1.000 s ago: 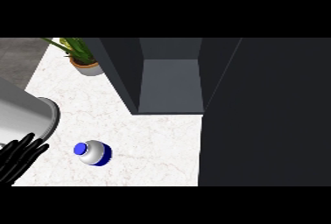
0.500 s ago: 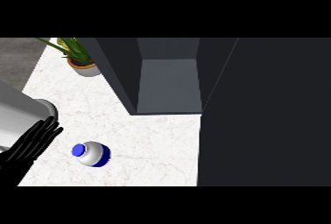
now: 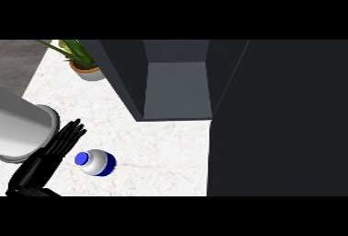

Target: Pick up the bottled water, place it into the cabinet and close the cabinet

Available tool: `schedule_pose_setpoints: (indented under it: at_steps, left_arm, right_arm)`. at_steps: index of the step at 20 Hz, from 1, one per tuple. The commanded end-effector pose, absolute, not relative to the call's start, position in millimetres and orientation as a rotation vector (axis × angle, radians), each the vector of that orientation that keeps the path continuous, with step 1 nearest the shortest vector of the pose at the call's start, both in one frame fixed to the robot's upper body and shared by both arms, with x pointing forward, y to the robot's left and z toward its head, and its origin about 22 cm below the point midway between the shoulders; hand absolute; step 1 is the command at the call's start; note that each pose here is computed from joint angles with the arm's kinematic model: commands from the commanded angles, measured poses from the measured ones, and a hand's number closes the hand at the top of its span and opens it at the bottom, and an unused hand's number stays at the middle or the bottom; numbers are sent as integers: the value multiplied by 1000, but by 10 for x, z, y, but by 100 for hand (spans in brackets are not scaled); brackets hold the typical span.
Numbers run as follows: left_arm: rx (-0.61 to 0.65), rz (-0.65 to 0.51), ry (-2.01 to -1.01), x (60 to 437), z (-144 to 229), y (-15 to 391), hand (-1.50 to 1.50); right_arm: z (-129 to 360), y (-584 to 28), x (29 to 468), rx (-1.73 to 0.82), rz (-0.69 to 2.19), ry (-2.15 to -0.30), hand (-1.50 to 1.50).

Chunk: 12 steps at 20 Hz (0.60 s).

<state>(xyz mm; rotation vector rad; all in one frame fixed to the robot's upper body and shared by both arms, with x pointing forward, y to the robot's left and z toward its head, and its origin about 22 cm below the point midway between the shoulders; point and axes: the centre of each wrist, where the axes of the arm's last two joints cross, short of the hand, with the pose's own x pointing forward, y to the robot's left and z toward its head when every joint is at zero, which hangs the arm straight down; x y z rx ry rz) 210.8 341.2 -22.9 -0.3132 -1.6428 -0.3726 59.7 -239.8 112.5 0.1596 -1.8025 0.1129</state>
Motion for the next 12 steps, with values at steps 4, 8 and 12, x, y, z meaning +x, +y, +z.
schedule_pose_setpoints:
  at_steps: [4, 8, 12]
  left_arm:
    - [-274, -323, -1634, 2180, -769, 3448, -150]
    - [-237, -292, -1623, 2246, -1029, 3334, -150]
    - [-330, -298, -1586, 2197, -1104, 3661, -150]
  right_arm:
    - [1438, -2370, 368, 189, 105, -1854, -150]
    - [1384, -2369, 324, 189, 92, -1845, -150]
    - [1332, -2407, 400, 200, 116, -1831, -150]
